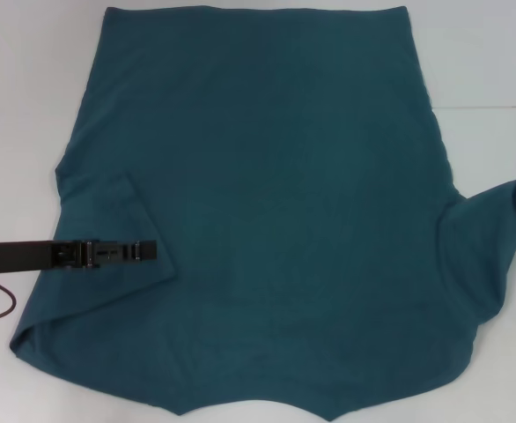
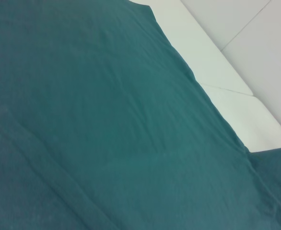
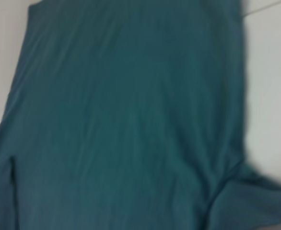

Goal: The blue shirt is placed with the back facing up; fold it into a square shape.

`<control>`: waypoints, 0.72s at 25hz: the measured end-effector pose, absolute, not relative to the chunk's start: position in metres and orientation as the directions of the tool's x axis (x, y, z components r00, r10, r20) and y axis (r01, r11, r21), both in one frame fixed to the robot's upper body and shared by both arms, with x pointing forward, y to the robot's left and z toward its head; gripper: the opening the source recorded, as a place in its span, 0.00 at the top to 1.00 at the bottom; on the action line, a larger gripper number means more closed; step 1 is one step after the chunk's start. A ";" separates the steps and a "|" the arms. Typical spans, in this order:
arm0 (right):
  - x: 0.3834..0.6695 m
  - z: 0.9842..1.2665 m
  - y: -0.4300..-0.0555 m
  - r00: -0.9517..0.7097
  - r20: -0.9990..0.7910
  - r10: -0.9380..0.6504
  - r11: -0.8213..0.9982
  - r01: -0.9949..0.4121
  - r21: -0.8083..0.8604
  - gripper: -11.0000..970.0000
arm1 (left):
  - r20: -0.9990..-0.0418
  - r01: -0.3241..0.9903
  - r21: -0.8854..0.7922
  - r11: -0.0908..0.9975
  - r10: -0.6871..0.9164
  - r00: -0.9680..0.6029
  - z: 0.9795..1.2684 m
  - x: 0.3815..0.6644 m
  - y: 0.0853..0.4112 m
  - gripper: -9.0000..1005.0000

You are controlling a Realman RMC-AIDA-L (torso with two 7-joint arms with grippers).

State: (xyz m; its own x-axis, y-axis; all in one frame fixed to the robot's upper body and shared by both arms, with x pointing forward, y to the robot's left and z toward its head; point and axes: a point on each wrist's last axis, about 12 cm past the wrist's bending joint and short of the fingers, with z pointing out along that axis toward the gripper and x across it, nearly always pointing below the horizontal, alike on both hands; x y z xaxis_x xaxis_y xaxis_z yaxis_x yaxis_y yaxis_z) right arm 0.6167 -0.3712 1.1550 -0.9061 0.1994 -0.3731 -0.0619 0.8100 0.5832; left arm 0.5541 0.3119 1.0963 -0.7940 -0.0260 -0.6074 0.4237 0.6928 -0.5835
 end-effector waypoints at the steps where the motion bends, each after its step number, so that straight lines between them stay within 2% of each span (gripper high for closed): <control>1: 0.617 1.155 -0.375 -0.898 -0.384 0.214 0.815 -0.053 0.576 0.97 | -0.608 0.424 -0.585 0.692 -0.028 -0.793 1.096 0.554 0.312 0.04; 7: 0.613 1.151 -0.394 -0.868 -0.398 0.296 0.820 0.017 0.573 0.97 | -0.608 0.421 -0.588 0.690 -0.033 -0.794 1.096 0.553 0.312 0.04; 18: 0.609 1.135 -0.396 -0.885 -0.334 0.325 0.854 0.123 0.505 0.97 | -0.610 0.421 -0.586 0.693 -0.035 -0.791 1.097 0.555 0.312 0.04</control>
State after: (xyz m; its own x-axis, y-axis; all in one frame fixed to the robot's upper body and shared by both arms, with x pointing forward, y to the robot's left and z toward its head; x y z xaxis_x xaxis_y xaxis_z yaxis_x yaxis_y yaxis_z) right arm 0.6093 -0.3962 1.1349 -0.8846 0.3252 -0.3343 0.1233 0.8544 0.5047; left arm 0.5553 0.3115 1.0969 -0.7913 -0.0353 -0.6104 0.4208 0.6928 -0.5857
